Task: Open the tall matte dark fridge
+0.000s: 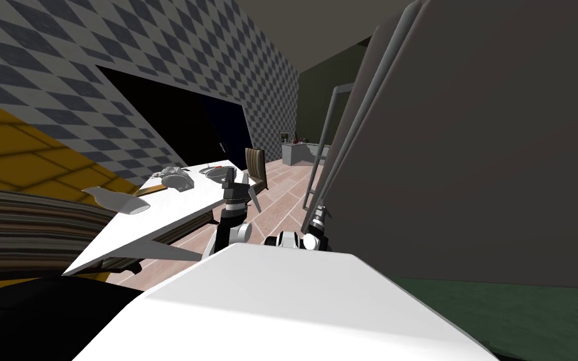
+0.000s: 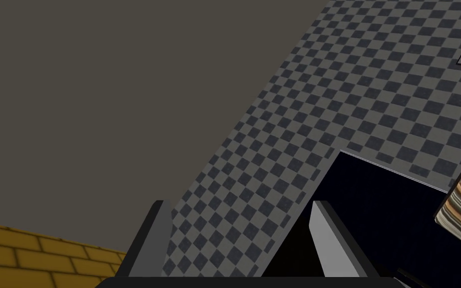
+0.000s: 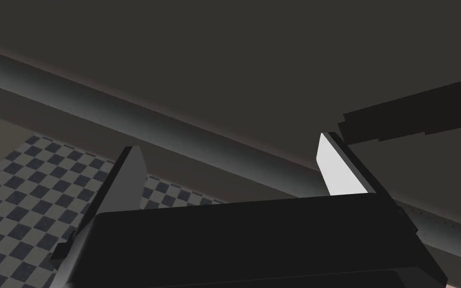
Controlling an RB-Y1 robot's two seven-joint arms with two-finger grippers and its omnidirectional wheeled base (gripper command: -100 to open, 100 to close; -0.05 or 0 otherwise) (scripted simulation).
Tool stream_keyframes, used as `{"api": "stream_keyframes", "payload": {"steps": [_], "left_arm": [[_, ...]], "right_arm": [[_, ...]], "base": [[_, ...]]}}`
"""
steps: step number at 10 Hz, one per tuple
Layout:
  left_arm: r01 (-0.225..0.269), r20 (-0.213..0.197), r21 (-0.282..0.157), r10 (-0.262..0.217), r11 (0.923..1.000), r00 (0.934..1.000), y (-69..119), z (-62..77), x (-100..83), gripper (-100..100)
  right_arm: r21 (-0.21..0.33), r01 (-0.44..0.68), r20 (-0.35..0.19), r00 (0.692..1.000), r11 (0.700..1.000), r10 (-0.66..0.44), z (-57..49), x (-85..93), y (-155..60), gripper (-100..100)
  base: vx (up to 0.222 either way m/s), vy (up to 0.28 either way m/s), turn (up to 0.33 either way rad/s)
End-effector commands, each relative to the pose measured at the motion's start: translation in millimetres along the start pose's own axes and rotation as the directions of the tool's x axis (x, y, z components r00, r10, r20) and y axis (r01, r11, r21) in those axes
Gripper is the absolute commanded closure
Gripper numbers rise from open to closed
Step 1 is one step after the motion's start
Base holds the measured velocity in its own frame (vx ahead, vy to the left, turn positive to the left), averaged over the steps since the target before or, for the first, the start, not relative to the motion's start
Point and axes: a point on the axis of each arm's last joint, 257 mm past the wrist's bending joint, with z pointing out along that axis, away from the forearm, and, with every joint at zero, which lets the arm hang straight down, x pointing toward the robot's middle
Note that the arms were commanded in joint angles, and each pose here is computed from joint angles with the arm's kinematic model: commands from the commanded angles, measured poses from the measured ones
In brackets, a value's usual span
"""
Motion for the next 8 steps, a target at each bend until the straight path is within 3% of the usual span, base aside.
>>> {"api": "stream_keyframes", "payload": {"steps": [1,8], "left_arm": [[0.0,0.0,0.0,0.0,1.0,1.0,0.0,0.0,0.0,0],[0.0,0.0,0.0,0.0,1.0,1.0,-0.1,0.0,0.0,0]], "right_arm": [[-0.044,-0.09,0.027,0.995,0.995,0.091,-6.0,-13.5,12,-100],[-0.143,-0.25,0.06,0.963,0.957,0.261,-19.5,-42.2,39,-100]], "base": [[0.048,-0.01,0.056],[0.062,0.003,0.073]]}}
